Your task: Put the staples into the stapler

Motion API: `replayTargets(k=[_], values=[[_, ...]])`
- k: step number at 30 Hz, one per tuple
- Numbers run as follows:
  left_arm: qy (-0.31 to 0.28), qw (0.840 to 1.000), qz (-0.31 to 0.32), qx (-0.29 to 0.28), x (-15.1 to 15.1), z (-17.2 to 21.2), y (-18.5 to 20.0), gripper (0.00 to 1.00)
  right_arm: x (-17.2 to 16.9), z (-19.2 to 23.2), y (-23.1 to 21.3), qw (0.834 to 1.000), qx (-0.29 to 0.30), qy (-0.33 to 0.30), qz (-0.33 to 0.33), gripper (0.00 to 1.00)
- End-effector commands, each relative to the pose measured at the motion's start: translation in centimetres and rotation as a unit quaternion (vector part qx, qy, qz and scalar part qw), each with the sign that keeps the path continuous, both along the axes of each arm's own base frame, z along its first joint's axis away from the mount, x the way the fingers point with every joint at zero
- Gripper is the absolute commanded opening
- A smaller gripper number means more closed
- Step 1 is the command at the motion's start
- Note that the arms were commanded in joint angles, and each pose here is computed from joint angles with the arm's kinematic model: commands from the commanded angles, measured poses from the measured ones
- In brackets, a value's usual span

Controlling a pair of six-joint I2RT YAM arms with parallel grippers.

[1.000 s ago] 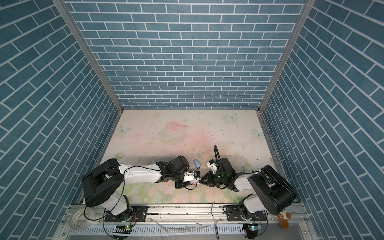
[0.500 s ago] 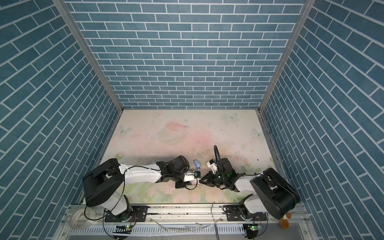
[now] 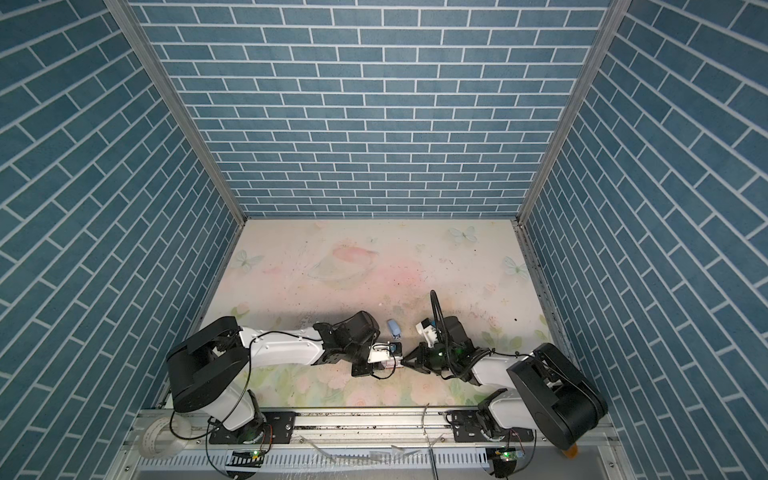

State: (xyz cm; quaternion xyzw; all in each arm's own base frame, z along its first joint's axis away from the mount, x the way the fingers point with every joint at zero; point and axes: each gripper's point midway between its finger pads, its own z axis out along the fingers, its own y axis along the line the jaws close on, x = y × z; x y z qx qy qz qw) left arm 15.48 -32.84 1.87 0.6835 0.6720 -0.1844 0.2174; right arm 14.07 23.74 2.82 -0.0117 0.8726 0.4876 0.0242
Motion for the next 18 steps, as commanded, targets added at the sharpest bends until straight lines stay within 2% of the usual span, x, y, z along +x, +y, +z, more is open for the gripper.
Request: replayTargets(k=[1,18], values=[[0.018,0.999,0.001,0.049,-0.8,-1.9,2.0,0.27,-0.2,-0.9,-0.7,1.0,-0.015,-0.008,-0.001,0.03],[0.018,0.999,0.002,0.05,-0.7,-1.9,2.0,0.26,-0.4,-0.6,-2.9,0.999,-0.034,-0.006,-0.025,0.03]])
